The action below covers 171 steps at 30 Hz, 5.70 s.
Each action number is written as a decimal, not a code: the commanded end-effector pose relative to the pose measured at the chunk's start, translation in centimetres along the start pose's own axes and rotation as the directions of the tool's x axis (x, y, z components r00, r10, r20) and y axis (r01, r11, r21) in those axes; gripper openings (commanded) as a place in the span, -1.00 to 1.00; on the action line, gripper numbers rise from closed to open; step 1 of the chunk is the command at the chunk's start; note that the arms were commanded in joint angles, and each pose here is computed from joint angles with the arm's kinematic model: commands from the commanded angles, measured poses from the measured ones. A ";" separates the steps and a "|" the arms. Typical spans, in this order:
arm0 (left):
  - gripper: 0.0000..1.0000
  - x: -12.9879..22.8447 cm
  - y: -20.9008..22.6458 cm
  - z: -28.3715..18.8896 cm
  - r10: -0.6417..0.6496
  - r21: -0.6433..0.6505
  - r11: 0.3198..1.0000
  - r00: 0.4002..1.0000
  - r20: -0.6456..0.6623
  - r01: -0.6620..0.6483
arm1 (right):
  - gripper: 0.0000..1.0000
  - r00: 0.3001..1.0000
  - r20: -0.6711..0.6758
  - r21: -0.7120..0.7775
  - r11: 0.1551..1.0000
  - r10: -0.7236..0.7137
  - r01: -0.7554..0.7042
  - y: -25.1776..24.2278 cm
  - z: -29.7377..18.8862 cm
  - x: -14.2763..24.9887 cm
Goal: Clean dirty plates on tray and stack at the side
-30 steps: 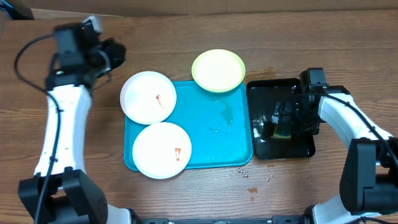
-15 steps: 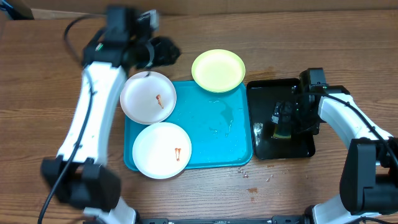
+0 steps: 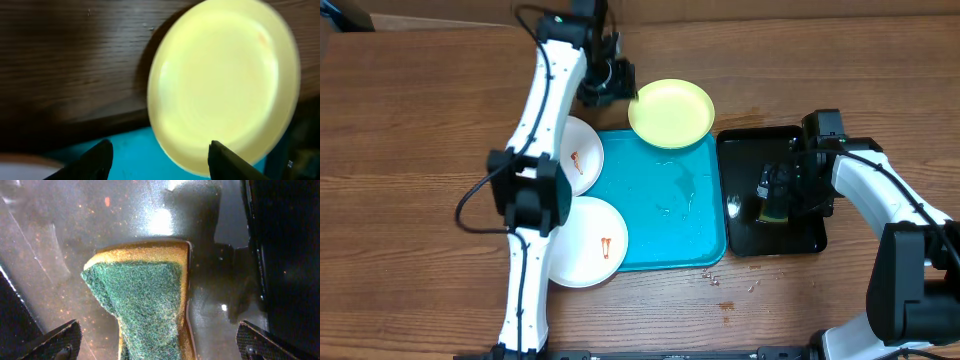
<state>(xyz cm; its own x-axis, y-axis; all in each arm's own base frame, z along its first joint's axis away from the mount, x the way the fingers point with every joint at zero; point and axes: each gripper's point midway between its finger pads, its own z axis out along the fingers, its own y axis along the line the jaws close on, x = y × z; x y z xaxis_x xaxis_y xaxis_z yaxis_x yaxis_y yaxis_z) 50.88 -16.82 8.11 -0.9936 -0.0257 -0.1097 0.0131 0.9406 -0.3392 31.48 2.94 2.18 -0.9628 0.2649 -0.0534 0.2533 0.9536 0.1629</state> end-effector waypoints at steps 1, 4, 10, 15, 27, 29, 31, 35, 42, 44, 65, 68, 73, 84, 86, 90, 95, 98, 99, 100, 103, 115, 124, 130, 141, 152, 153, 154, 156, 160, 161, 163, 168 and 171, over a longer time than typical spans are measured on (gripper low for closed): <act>0.22 -0.7 -0.6 0.1 0.039 0.003 0.999 0.999 0.030 -0.039 | 1.00 1.000 0.026 0.001 1.000 -0.007 0.007 0.2 -0.7 -0.2; 0.21 -0.8 -0.9 1.1 0.048 0.003 0.999 0.998 0.028 -0.048 | 1.00 1.000 0.026 0.002 1.000 -0.007 0.007 0.2 -0.7 -0.2; -0.03 -0.6 -1.3 2.1 0.066 -0.021 0.998 0.998 0.024 -0.066 | 1.00 1.000 0.026 0.001 1.000 -0.007 0.007 0.2 -0.7 -0.2; 0.04 -0.4 -0.5 3.2 0.096 -0.147 0.985 0.995 0.029 -0.091 | 1.00 1.000 0.026 0.002 1.000 -0.007 0.007 0.2 -0.7 -0.2; 0.26 -0.8 -0.4 3.3 0.105 -0.258 0.963 0.992 0.073 -0.083 | 1.00 1.000 0.026 0.002 1.000 -0.007 0.007 0.2 -0.7 -0.2; 0.22 -0.7 -0.9 3.4 0.106 -0.223 0.971 0.992 0.066 -0.089 | 1.00 1.000 0.026 0.001 1.000 -0.007 0.007 0.2 -0.7 -0.2; 0.12 -0.6 -1.1 3.5 0.104 -0.210 0.974 0.993 0.061 -0.089 | 1.00 1.000 0.026 0.002 1.000 -0.007 0.007 0.2 -0.7 -0.2; 0.13 -0.3 -0.9 4.2 0.098 -0.204 0.975 0.994 0.041 -0.087 | 1.00 1.000 0.026 0.002 1.000 -0.007 0.007 0.2 -0.7 -0.2; 0.12 0.4 -0.5 5.4 0.086 -0.203 0.976 0.996 0.003 -0.084 | 1.00 1.000 0.026 0.001 1.000 -0.007 0.007 0.2 -0.7 -0.2; 0.12 0.6 -0.4 5.5 0.084 -0.205 0.975 0.996 -0.004 -0.084 | 1.00 1.000 0.026 0.002 1.000 -0.007 0.007 0.2 -0.7 -0.2; -0.92 0.8 0.5 6.0 0.055 -0.176 0.983 0.998 -0.033 -0.060 | 1.00 1.000 0.026 0.002 1.000 -0.007 0.007 0.2 -0.7 -0.2; -0.92 0.0 -0.3 4.3 0.047 -0.113 0.992 0.999 -0.003 -0.047 | 1.00 1.000 0.026 0.002 1.000 -0.007 0.007 0.2 -0.7 -0.2; -0.92 -2.2 -0.7 -0.9 0.025 -0.028 0.999 0.995 0.095 -0.022 | 1.00 1.000 0.026 0.002 1.000 -0.007 0.007 0.2 -0.7 -0.2; -0.92 -1.4 13.5 -13.4 -0.249 -0.153 0.947 0.948 0.198 0.281 | 1.00 1.000 0.026 0.002 1.000 -0.007 0.007 0.2 -0.7 -0.2; -0.91 -0.1 17.2 -14.6 -0.325 -0.186 0.915 0.927 0.185 0.358 | 1.00 1.000 0.026 0.001 1.000 -0.007 0.007 0.2 -0.7 -0.2; -0.91 2.9 25.1 -17.4 -0.502 -0.213 0.818 0.844 0.189 0.534 | 1.00 1.000 0.026 0.002 1.000 -0.007 0.007 0.2 -0.7 -0.2; -0.91 5.7 31.6 -20.0 -0.616 -0.210 0.726 0.755 0.226 0.655 | 1.00 1.000 0.026 0.001 1.000 -0.007 0.007 0.2 -0.7 -0.2; -0.91 6.9 34.0 -21.0 -0.653 -0.204 0.688 0.717 0.243 0.696 | 1.00 1.000 0.026 0.002 1.000 -0.007 0.007 0.2 -0.7 -0.2; -0.92 7.5 34.9 -21.4 -0.661 -0.222 0.671 0.706 0.254 0.708 | 1.00 1.000 0.026 0.002 1.000 -0.007 0.007 0.2 -0.7 -0.2; -0.91 8.0 35.9 -21.7 -0.665 -0.253 0.650 0.697 0.266 0.717 | 1.00 1.000 0.026 0.001 1.000 -0.007 0.007 0.2 -0.7 -0.2; -0.91 9.4 37.7 -22.1 -0.684 -0.312 0.599 0.673 0.279 0.738 | 1.00 1.000 0.026 0.002 1.000 -0.007 0.007 0.2 -0.7 -0.2; -0.92 11.7 38.5 -17.0 -0.734 -0.423 0.550 0.659 0.166 0.720 | 1.00 1.000 0.026 0.002 1.000 -0.007 0.007 0.2 -0.7 -0.2; -0.91 12.4 39.2 -15.3 -0.740 -0.457 0.539 0.657 0.144 0.707 | 1.00 1.000 0.026 0.001 1.000 -0.007 0.007 0.2 -0.7 -0.2; -0.90 13.0 39.2 -14.2 -0.749 -0.462 0.541 0.652 0.115 0.703 | 1.00 1.000 0.026 0.001 1.000 -0.007 0.007 0.2 -0.7 -0.2; 0.55 11.4 36.6 -13.1 -0.712 -0.311 0.659 0.702 0.038 0.685 | 1.00 1.000 0.026 0.002 1.000 -0.007 0.007 0.2 -0.7 -0.2; 0.52 7.5 24.3 -16.0 -0.474 -0.084 0.878 0.881 -0.001 0.472 | 1.00 1.000 0.026 0.001 1.000 -0.007 0.007 0.2 -0.7 -0.2; 0.51 7.5 23.1 -16.2 -0.444 -0.098 0.892 0.896 -0.005 0.442 | 1.00 1.000 0.026 0.002 1.000 -0.007 0.007 0.2 -0.7 -0.2; 0.52 7.7 21.9 -16.6 -0.420 -0.117 0.902 0.908 -0.008 0.416 | 1.00 1.000 0.026 0.001 1.000 -0.007 0.007 0.2 -0.7 -0.2; 0.52 8.1 19.8 -17.2 -0.371 -0.160 0.917 0.929 -0.010 0.364 | 1.00 1.000 0.026 0.002 1.000 -0.007 0.007 0.2 -0.7 -0.2; 0.52 8.6 16.5 -18.3 -0.300 -0.212 0.931 0.954 0.012 0.296 | 1.00 1.000 0.026 0.002 1.000 -0.007 0.007 0.2 -0.7 -0.2; 0.51 9.0 15.6 -18.4 -0.284 -0.211 0.937 0.959 0.007 0.279 | 1.00 1.000 0.026 0.002 1.000 -0.007 0.007 0.2 -0.7 -0.2; 0.51 10.2 14.1 -18.5 -0.262 -0.213 0.944 0.965 -0.016 0.252 | 1.00 1.000 0.026 0.002 1.000 -0.007 0.007 0.2 -0.7 -0.2; 0.47 14.9 12.3 -18.8 -0.251 -0.262 0.937 0.967 -0.048 0.230 | 1.00 1.000 0.026 0.002 1.000 -0.007 0.007 0.2 -0.7 -0.2; 0.47 17.5 13.1 -19.5 -0.293 -0.323 0.904 0.956 0.007 0.280 | 1.00 1.000 0.026 0.001 1.000 -0.007 0.007 0.2 -0.7 -0.2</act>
<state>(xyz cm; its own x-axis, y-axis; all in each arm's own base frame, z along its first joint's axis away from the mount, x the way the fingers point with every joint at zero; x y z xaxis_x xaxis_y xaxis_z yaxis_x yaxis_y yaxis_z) 33.88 0.42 18.90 -0.9691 -0.2438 0.0373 -0.2465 0.9627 -0.1118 31.49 2.94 2.18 -0.9630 0.2641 -0.0541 0.2524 0.9537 0.1634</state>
